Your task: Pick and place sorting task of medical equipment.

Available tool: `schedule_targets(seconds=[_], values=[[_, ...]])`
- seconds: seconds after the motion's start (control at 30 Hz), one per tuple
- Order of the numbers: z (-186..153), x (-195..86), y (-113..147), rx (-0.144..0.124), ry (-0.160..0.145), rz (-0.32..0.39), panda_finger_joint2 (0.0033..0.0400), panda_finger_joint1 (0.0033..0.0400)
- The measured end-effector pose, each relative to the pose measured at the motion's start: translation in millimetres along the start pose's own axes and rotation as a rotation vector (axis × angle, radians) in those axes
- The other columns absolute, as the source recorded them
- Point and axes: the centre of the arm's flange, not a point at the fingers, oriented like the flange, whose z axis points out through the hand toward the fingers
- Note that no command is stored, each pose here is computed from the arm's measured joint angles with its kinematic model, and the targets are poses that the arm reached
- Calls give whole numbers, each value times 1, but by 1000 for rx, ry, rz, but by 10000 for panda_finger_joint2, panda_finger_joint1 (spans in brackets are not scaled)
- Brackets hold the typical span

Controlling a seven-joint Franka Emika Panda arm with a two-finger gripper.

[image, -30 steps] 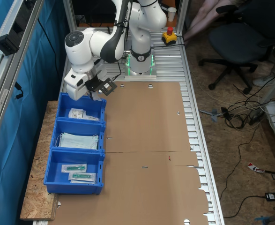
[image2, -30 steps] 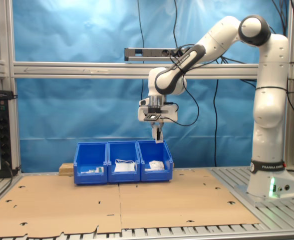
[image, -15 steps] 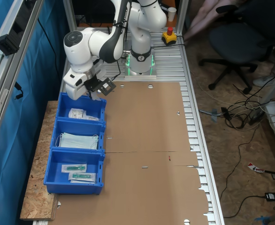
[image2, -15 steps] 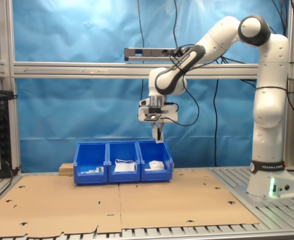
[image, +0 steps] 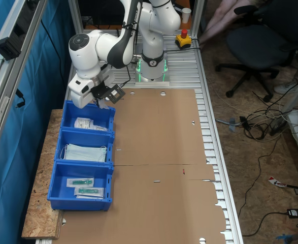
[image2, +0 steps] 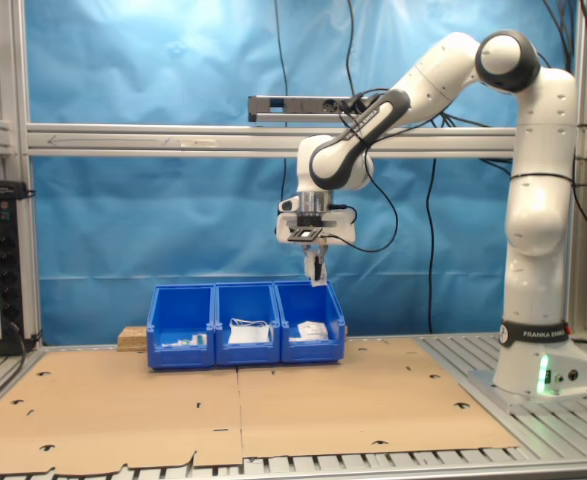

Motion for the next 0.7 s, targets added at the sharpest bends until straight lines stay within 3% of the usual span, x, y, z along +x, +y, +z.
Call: schedule_targets(seconds=[0.7], values=[[3,0,0,3,-5,0,61,61]])
